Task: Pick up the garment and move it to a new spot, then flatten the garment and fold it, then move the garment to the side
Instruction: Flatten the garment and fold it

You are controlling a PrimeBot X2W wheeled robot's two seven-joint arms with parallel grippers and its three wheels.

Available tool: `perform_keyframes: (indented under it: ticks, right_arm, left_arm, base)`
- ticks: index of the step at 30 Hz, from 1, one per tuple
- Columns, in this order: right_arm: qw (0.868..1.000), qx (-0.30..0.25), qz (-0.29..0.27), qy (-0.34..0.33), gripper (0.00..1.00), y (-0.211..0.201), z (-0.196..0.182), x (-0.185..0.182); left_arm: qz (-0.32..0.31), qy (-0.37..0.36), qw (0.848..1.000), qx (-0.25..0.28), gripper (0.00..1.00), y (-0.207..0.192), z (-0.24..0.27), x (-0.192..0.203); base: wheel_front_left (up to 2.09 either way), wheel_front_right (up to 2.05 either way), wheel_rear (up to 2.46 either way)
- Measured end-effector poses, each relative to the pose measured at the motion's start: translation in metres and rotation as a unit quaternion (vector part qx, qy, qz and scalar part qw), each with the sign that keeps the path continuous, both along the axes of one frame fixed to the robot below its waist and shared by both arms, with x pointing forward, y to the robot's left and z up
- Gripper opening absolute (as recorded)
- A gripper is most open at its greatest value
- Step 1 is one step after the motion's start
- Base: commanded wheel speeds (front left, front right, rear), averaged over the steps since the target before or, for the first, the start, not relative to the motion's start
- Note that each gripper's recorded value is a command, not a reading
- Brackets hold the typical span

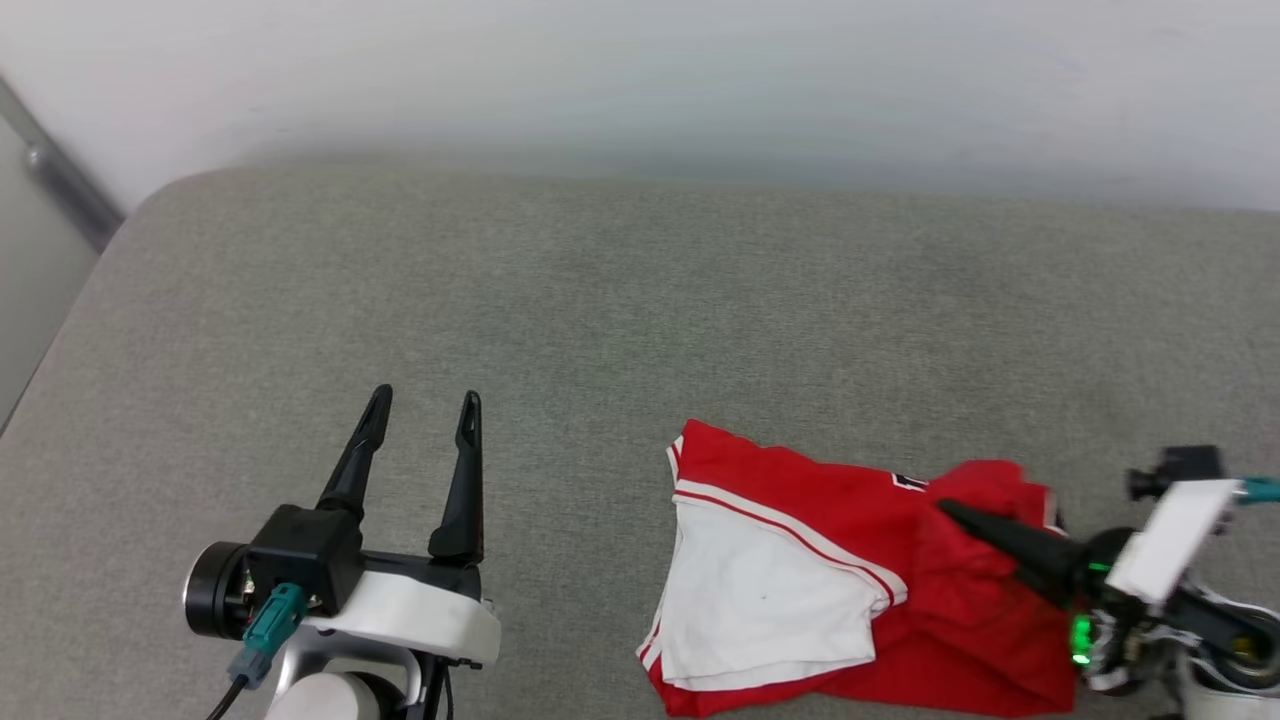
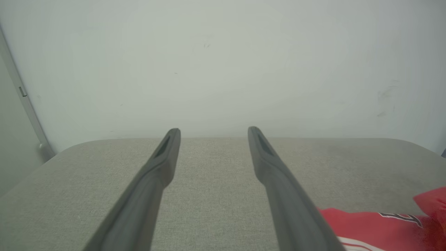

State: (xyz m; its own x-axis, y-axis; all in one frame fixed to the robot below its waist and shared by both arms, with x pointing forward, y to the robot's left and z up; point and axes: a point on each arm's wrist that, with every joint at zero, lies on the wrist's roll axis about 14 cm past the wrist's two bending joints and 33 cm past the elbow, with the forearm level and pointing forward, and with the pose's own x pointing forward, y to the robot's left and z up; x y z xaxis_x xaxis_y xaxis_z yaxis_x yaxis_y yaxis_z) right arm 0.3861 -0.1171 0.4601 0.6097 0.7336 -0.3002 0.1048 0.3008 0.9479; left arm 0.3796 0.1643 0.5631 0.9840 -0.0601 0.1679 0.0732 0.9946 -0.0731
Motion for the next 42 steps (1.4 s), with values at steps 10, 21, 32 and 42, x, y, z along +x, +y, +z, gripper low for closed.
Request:
perform_keyframes:
  ticks: [10, 21, 32, 42]
  right_arm:
    - [0.994, 0.033, 0.104, 0.01, 0.0, 0.107, -0.009, -0.008]
    - [0.991, -0.045, 0.127, -0.018, 1.0, 0.139, -0.025, -0.011]
    - [0.918, -0.293, 0.134, -0.233, 1.0, 0.093, -0.009, 0.018]
    - [0.808, -0.474, -0.024, -0.351, 1.0, -0.019, 0.022, 0.056]
  left_arm:
    - [0.017, 0.006, 1.0, -0.004, 1.0, 0.011, -0.003, -0.004]
    - [0.018, 0.012, 1.0, -0.007, 1.0, 0.012, -0.008, -0.001]
    - [-0.001, 0.007, 1.0, -0.01, 1.0, 0.0, -0.008, 0.006]
    - [-0.005, 0.006, 1.0, -0.016, 1.0, -0.004, -0.009, 0.012]
  base:
    - [0.0, 0.0, 0.0]
    - [0.0, 0.0, 0.0]
    - [0.0, 0.0, 0.0]
    - [0.0, 0.0, 0.0]
